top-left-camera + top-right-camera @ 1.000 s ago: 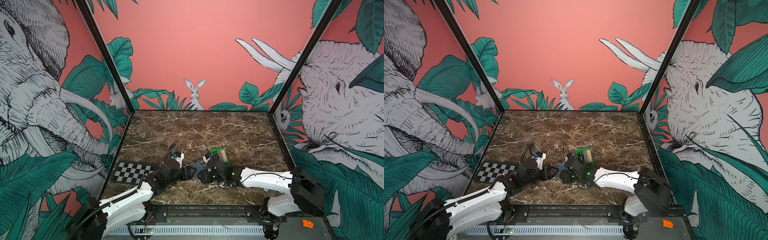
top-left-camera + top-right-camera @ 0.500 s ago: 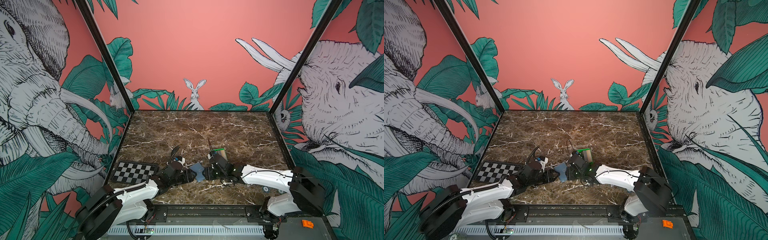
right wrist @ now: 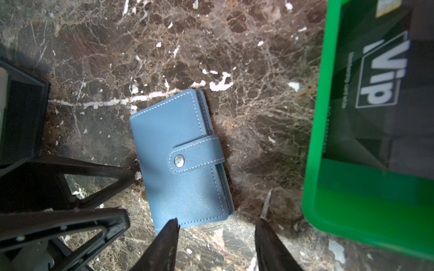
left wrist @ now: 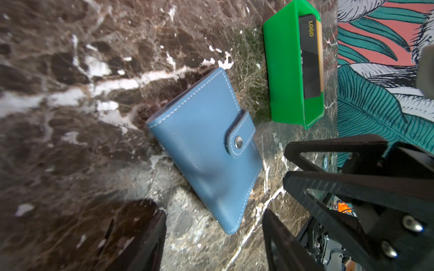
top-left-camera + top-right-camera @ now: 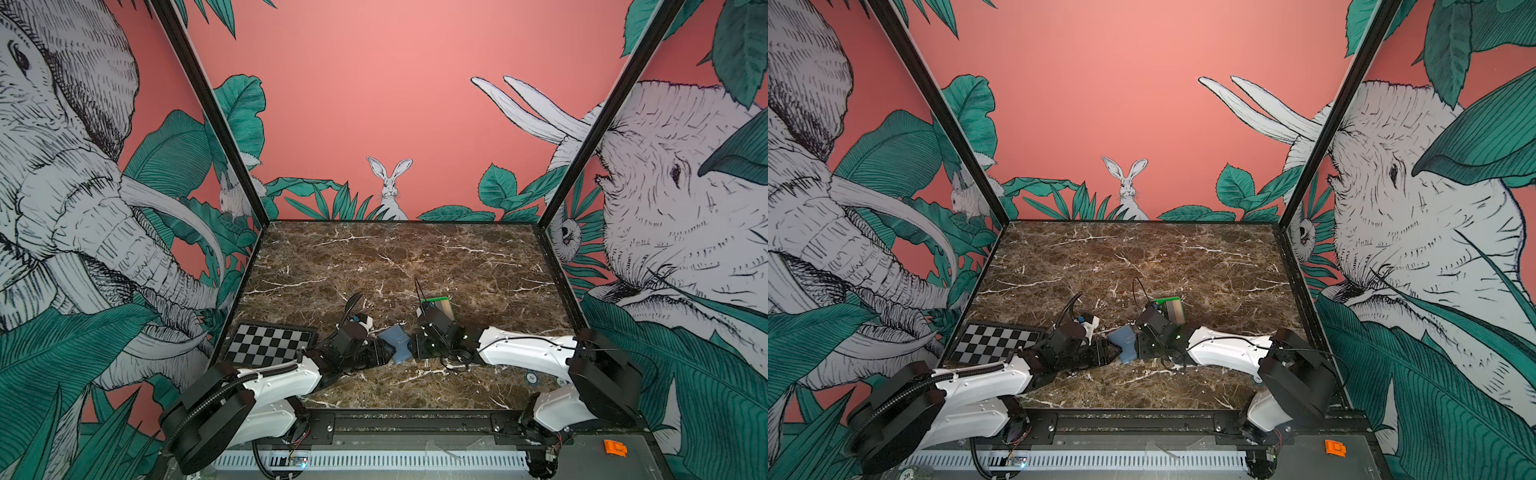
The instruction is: Put the credit cards into the card holder
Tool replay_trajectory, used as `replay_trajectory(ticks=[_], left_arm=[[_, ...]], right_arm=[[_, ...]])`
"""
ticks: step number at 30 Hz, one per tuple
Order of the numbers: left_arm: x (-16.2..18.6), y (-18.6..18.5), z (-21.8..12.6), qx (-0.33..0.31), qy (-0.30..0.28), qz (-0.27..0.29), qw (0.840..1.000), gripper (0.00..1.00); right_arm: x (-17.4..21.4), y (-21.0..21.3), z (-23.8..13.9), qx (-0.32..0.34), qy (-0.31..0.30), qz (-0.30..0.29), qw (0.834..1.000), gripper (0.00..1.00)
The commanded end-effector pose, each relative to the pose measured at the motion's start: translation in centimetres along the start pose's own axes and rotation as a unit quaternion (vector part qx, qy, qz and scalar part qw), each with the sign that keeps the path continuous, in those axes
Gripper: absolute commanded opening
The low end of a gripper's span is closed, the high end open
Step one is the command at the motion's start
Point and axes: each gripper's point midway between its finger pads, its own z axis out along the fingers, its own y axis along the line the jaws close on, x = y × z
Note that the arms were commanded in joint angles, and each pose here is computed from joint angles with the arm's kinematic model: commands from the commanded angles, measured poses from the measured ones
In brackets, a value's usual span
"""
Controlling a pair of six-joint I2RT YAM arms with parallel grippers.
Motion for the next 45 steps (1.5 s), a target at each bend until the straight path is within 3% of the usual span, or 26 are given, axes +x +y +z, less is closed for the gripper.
replay_trajectory(ticks=[1,29,45], left_arm=[[-0.5,-1.2,0.1,0.030,-0.008,-0.014,0.999,0.66],[0.1,-0.6,2.2,0.038,0.012,-0.037,0.999,0.65],[-1.5,-3.7,2.4,0.111,-0.016,-0.008,0.994,0.56]], right_arm=[[-0.7,0.4,0.2,-0.006,-0.005,0.002,1.000,0.50],[0.4,-0.4,2.2,0.010,0.019,0.008,1.000,0.30],[1.9,-1.8,3.1,0.025,0.037,0.014,0.999,0.24]])
